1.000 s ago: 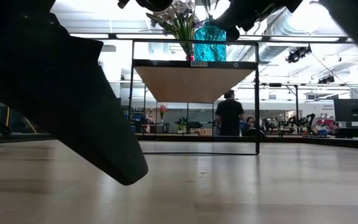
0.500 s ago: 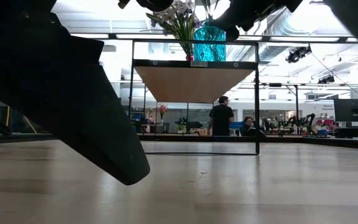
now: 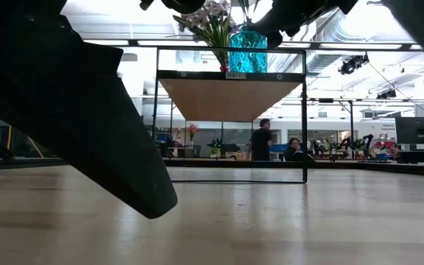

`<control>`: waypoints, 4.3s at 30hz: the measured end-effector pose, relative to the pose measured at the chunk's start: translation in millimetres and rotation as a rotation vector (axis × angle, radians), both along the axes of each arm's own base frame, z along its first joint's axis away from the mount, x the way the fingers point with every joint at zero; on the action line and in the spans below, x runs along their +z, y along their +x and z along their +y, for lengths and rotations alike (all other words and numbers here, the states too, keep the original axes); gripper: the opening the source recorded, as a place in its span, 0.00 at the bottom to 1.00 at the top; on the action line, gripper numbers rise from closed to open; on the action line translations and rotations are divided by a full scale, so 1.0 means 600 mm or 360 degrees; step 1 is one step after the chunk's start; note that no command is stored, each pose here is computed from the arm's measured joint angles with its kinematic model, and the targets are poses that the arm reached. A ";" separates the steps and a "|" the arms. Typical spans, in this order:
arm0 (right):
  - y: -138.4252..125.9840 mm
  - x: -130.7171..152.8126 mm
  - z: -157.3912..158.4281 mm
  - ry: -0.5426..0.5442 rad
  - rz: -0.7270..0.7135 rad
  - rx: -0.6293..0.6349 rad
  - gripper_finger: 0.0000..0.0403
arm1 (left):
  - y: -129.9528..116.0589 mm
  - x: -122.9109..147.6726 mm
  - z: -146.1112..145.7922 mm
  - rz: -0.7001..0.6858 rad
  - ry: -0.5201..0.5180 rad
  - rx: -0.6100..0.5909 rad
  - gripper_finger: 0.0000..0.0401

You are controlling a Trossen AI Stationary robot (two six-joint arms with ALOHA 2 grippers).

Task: Pick and place flowers into a vace then onto a shelf
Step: Put the blue vase with flowers on the shelf, then return to Home Position

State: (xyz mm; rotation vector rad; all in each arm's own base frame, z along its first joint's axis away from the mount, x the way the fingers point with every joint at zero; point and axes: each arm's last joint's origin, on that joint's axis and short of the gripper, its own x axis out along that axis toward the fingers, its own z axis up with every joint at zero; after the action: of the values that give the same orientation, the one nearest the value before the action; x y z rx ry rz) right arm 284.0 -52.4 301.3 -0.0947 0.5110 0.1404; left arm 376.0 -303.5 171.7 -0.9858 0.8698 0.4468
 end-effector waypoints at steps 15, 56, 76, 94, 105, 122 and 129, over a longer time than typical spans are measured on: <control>0.000 0.000 0.000 -0.0049 -0.0010 0.0028 0.71 | 0.000 0.000 0.000 0.0002 0.0001 0.0000 0.96; -0.029 0.007 0.000 -0.0095 0.0123 -0.0147 0.88 | 0.000 0.000 0.000 -0.0007 0.0009 0.0007 0.96; -0.095 0.047 0.004 -0.0355 0.0144 -0.0398 0.88 | 0.000 0.000 0.000 -0.0006 0.0009 0.0005 0.96; -0.203 0.082 -0.030 -0.0290 0.0170 -0.0917 0.88 | 0.001 0.001 0.000 -0.0031 0.0026 0.0021 0.96; -0.341 0.113 0.031 0.0017 -0.0078 -0.0858 0.88 | 0.000 0.012 0.007 -0.0119 0.0152 0.0083 0.96; -0.508 0.106 0.115 0.0411 -0.0584 -0.0575 0.88 | -0.070 0.174 0.115 -0.0051 0.0861 0.0057 0.96; -0.535 0.084 0.126 0.0562 -0.0520 -0.0629 0.88 | -0.089 0.205 0.187 0.0196 0.1054 0.0114 0.96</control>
State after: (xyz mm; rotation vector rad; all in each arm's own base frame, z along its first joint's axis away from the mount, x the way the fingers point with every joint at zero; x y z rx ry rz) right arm -36.9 23.3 351.8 0.3236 0.1657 -0.1711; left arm 322.7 -191.5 294.4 -0.3812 0.7220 0.8006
